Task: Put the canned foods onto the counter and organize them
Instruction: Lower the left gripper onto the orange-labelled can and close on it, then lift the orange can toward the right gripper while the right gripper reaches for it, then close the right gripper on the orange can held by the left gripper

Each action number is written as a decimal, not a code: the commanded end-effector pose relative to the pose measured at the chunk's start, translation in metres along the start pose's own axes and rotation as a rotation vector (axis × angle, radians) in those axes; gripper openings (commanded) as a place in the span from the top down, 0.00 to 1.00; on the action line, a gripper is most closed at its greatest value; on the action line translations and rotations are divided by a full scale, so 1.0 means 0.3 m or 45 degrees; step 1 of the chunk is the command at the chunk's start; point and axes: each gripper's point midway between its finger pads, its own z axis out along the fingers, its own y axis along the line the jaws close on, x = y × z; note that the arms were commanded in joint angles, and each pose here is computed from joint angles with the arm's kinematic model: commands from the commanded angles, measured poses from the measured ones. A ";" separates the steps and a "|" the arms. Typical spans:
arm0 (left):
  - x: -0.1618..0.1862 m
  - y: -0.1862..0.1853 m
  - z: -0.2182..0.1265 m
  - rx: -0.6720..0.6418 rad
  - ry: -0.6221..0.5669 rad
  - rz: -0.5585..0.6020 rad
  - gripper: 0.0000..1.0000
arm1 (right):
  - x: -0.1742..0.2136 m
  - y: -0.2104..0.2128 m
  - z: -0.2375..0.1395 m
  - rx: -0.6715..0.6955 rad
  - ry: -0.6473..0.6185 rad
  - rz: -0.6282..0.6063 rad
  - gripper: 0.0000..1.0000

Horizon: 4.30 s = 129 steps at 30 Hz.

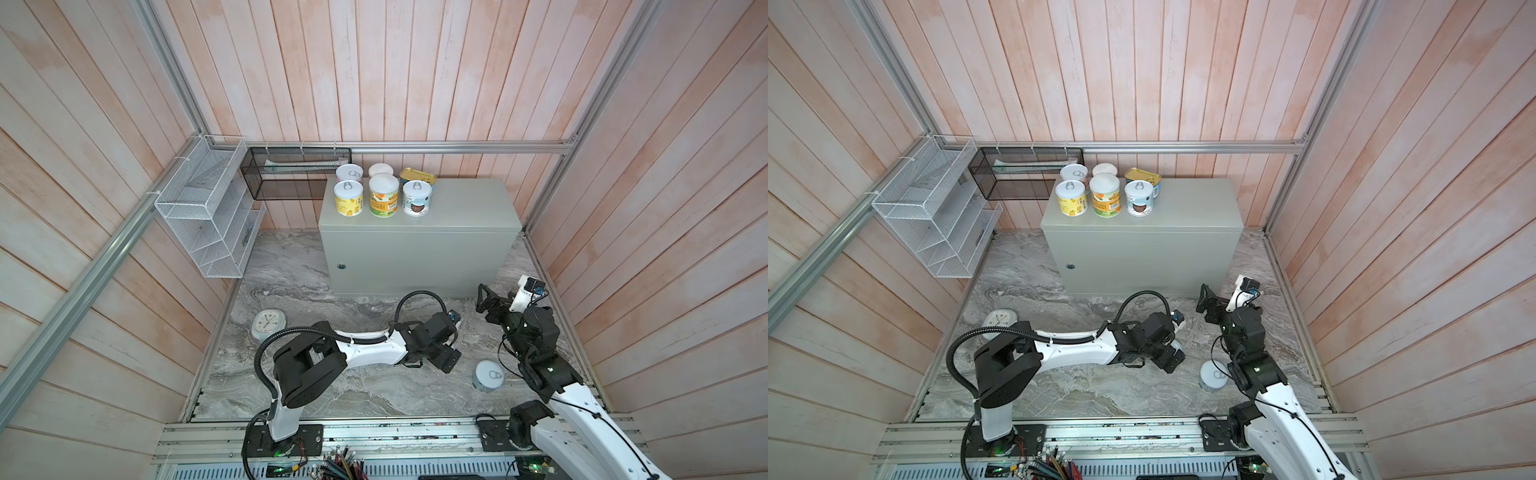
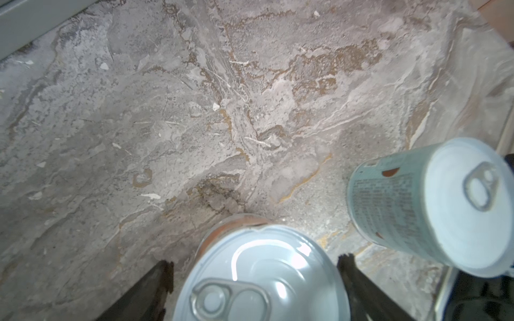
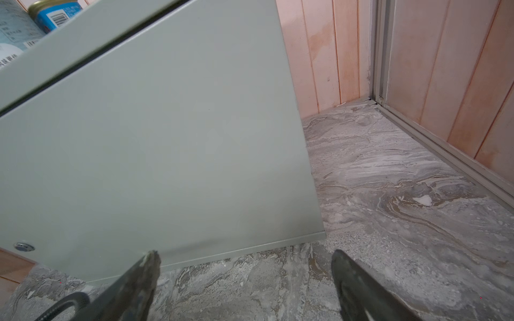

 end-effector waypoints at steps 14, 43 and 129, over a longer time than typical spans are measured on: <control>0.011 0.070 -0.010 -0.090 -0.014 -0.062 0.29 | 0.043 -0.016 0.004 0.007 0.038 0.016 0.03; -0.034 0.288 -0.134 -0.034 -0.081 -0.447 0.37 | 0.146 0.157 0.149 -0.297 0.228 -0.021 0.04; -0.149 0.402 -0.710 0.252 -0.244 -0.706 0.39 | 0.461 0.850 -0.042 -1.397 0.394 -0.428 0.08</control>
